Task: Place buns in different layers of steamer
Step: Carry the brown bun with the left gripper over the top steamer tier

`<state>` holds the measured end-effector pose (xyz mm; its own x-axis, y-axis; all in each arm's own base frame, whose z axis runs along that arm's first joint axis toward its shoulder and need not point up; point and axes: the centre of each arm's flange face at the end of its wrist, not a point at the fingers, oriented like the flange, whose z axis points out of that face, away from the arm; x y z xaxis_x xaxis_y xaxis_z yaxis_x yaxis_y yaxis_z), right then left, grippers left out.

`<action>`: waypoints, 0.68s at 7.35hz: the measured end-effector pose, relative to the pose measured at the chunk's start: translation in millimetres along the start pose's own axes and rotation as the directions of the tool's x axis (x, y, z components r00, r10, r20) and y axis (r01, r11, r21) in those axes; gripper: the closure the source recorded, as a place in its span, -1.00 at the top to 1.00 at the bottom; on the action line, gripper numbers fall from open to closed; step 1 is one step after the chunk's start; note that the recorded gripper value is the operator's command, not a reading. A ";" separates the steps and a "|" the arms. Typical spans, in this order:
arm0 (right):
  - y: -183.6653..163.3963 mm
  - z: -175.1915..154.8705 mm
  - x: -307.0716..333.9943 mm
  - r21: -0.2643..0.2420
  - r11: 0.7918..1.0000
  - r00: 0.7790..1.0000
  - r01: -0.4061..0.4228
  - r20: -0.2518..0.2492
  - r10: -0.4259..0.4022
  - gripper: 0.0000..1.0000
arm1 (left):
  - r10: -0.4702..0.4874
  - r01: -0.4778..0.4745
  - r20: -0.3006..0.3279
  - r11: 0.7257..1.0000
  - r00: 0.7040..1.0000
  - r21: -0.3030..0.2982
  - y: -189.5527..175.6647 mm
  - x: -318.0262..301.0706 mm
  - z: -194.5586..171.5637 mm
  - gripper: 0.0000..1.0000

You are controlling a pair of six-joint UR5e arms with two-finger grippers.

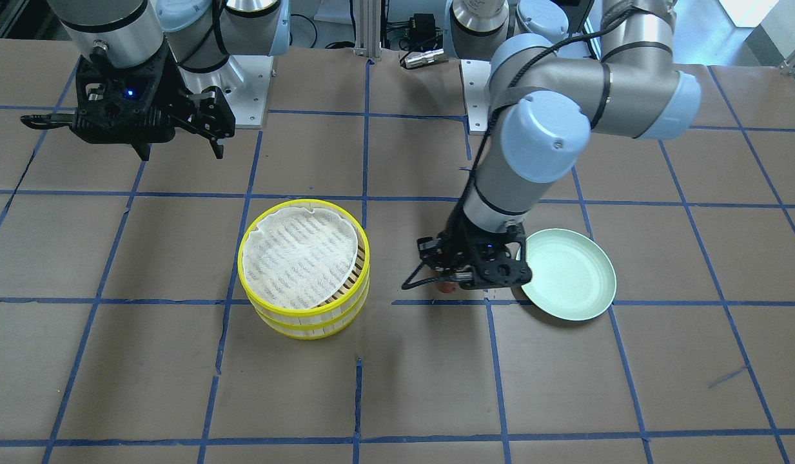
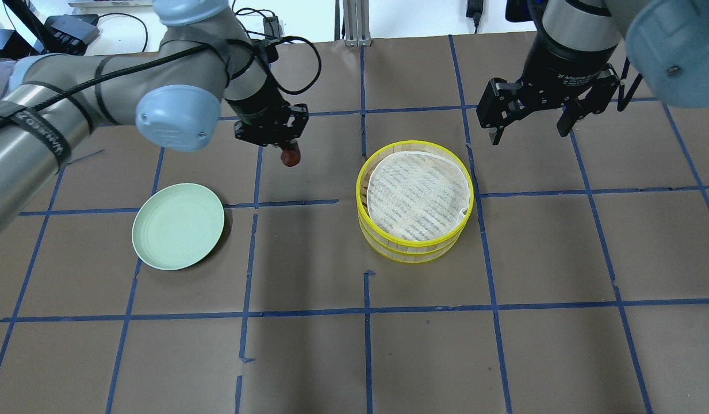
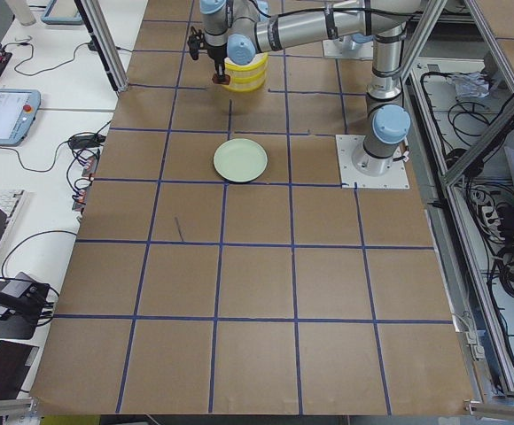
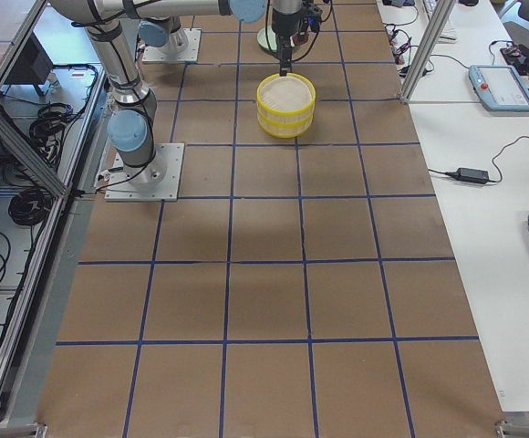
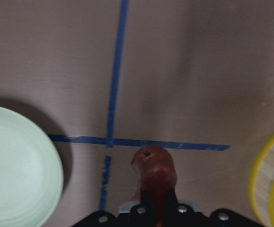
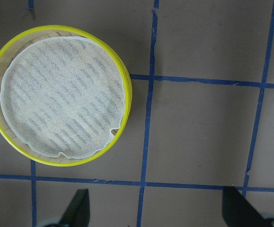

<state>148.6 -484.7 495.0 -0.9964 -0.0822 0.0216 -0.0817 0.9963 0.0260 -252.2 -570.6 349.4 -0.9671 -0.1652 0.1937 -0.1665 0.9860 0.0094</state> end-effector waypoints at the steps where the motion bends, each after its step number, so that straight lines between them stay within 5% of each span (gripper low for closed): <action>1: -0.1 0.2 -0.2 0.001 1.000 1.000 0.003 0.001 -0.003 1.00 | -0.019 0.018 -0.076 1.000 0.997 -0.008 13.2 42.0 8.3 -0.81; 3: -0.2 0.5 -0.7 0.002 1.000 1.000 0.006 -0.001 -0.006 1.00 | -0.031 0.022 -0.190 0.999 0.981 -0.045 38.3 103.9 20.6 -0.75; 5: -0.2 0.6 -0.2 0.002 1.000 1.000 0.006 -0.002 -0.006 1.00 | -0.045 0.027 -0.190 0.995 0.981 -0.098 50.2 127.0 55.4 0.24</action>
<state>148.8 -484.9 494.4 -0.9958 -0.0885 0.0230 -0.0879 0.9958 0.0238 -394.0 -543.4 320.1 -0.9044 -0.2021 0.3759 -0.1728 0.9787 0.1106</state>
